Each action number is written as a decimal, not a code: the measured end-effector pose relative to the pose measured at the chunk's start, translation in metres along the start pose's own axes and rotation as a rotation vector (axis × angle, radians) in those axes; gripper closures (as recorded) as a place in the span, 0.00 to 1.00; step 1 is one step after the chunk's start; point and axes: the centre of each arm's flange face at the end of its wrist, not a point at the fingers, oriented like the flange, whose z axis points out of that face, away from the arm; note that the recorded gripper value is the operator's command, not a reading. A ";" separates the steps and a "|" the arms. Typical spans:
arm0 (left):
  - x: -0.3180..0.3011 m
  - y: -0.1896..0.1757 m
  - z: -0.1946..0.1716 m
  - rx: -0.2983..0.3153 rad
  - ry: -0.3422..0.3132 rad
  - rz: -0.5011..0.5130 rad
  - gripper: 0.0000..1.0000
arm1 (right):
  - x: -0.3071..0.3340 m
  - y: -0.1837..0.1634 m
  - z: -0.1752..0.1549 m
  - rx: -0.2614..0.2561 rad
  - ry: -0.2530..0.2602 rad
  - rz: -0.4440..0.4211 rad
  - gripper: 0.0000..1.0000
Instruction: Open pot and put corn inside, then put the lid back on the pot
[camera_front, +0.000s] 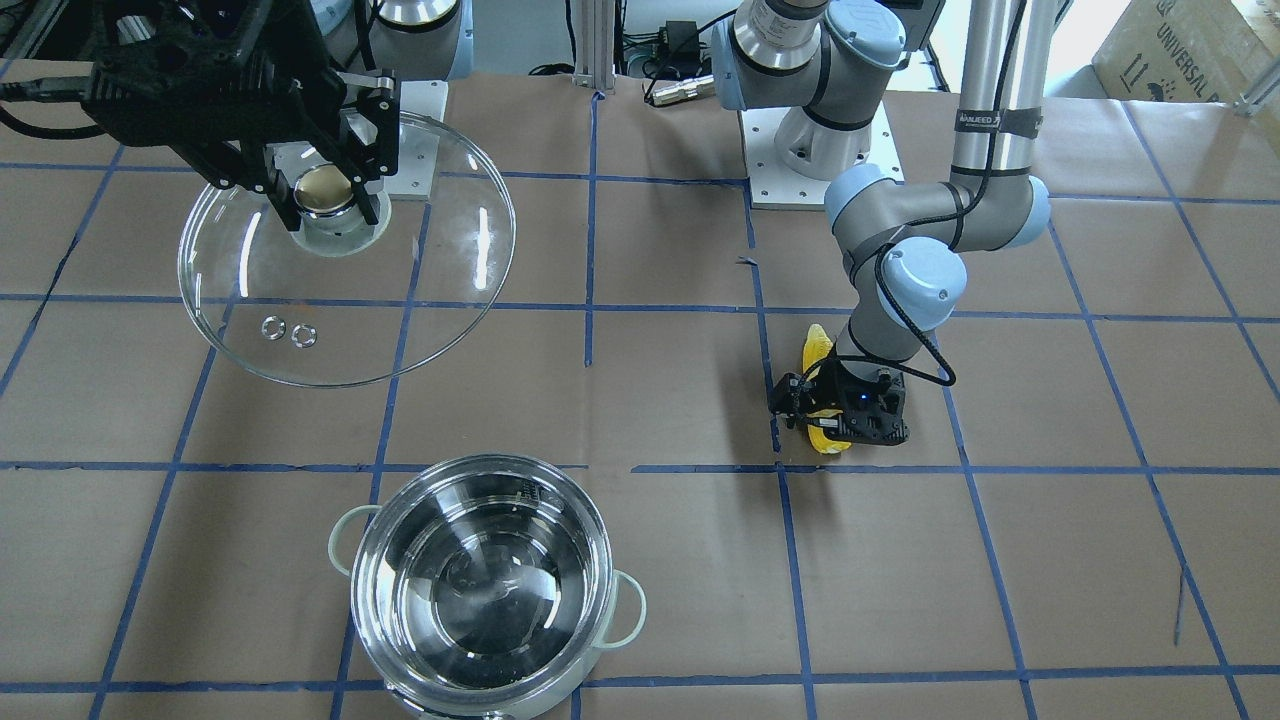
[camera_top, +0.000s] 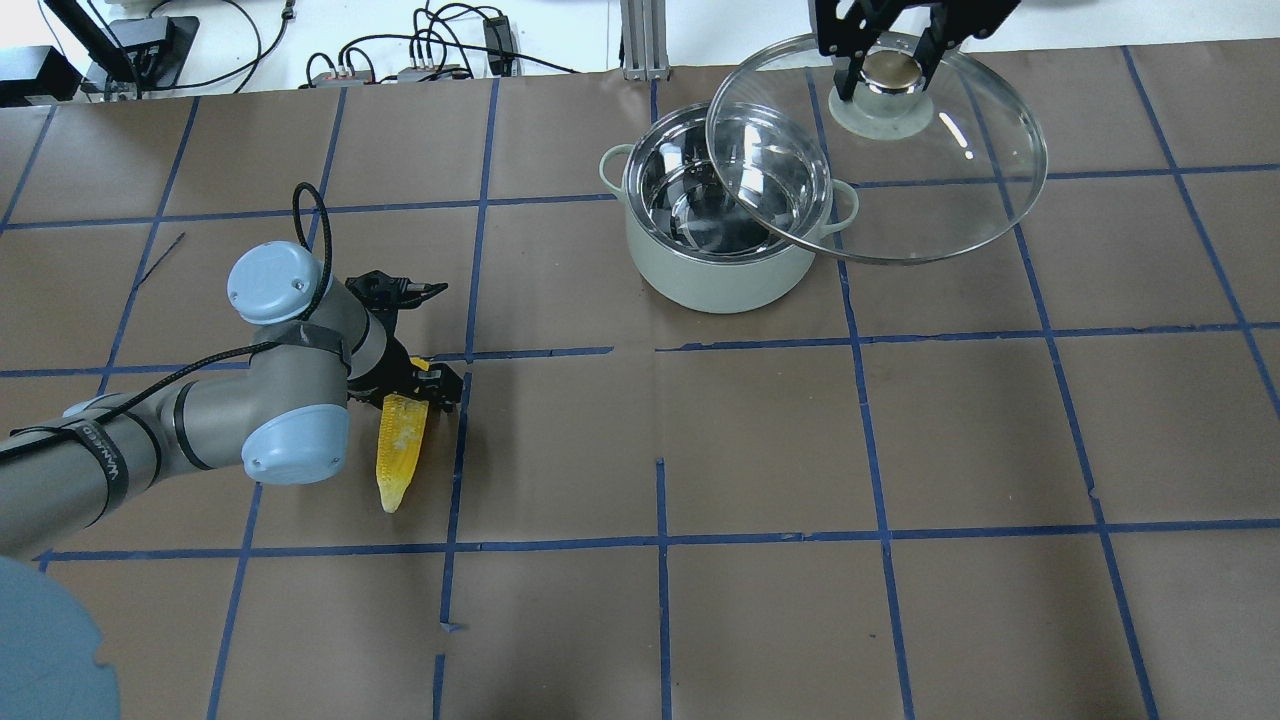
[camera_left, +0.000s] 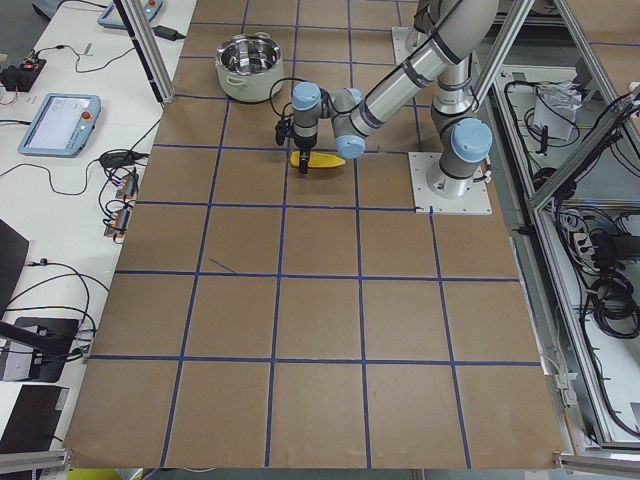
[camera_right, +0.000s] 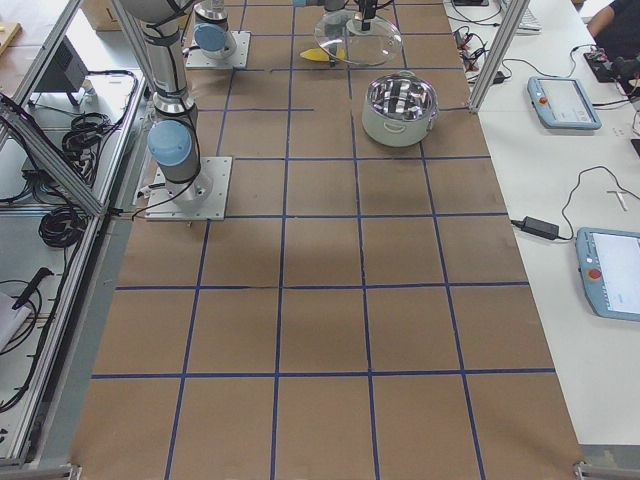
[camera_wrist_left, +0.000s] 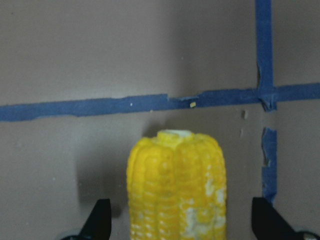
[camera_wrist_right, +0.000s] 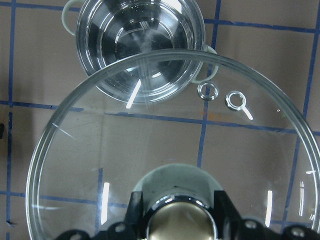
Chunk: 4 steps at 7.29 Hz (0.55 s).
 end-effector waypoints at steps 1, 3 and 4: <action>0.000 0.000 0.002 0.000 -0.003 -0.004 0.71 | 0.001 0.010 0.008 0.010 0.000 -0.003 0.67; 0.001 0.002 -0.010 0.003 -0.010 -0.006 0.79 | 0.009 0.031 0.021 0.033 0.001 0.007 0.67; 0.001 0.004 -0.026 0.001 -0.014 -0.008 0.80 | 0.017 0.041 0.026 0.029 0.004 0.019 0.67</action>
